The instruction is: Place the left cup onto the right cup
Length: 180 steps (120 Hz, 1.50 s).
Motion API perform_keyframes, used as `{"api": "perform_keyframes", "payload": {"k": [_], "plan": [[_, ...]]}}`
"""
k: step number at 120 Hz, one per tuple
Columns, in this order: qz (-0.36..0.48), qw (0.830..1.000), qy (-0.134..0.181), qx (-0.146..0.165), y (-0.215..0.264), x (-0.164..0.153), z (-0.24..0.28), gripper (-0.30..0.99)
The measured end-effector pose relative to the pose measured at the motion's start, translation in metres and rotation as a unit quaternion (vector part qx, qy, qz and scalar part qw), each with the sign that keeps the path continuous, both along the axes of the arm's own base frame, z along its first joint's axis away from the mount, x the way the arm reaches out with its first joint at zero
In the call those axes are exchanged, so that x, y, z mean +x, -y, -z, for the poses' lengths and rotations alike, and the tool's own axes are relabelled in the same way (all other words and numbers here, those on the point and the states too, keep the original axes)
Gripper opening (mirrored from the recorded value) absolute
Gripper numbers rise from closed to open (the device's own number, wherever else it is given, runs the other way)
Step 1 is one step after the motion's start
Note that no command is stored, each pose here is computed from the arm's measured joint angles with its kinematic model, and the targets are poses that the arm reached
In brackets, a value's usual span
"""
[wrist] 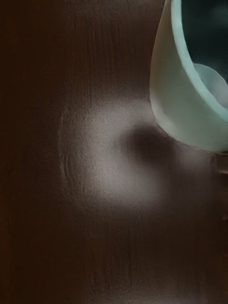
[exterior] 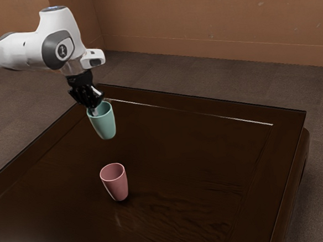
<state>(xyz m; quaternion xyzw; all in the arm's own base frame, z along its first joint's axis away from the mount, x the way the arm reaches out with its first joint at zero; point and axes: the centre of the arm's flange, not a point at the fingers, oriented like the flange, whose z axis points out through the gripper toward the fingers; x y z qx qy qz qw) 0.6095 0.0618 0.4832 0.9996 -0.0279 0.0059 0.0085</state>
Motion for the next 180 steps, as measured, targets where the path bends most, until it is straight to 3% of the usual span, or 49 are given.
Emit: {"api": "perform_keyframes", "payload": {"k": [64, 93, 180], "plan": [[-0.038, 0.998, -0.037, -0.018, 0.056, -0.067, -0.003, -0.09], [-0.066, 0.996, -0.053, -0.017, 0.069, -0.074, 0.014, -0.09], [-0.149, 0.986, -0.066, -0.021, 0.043, -0.082, 0.046, -0.09]]}}
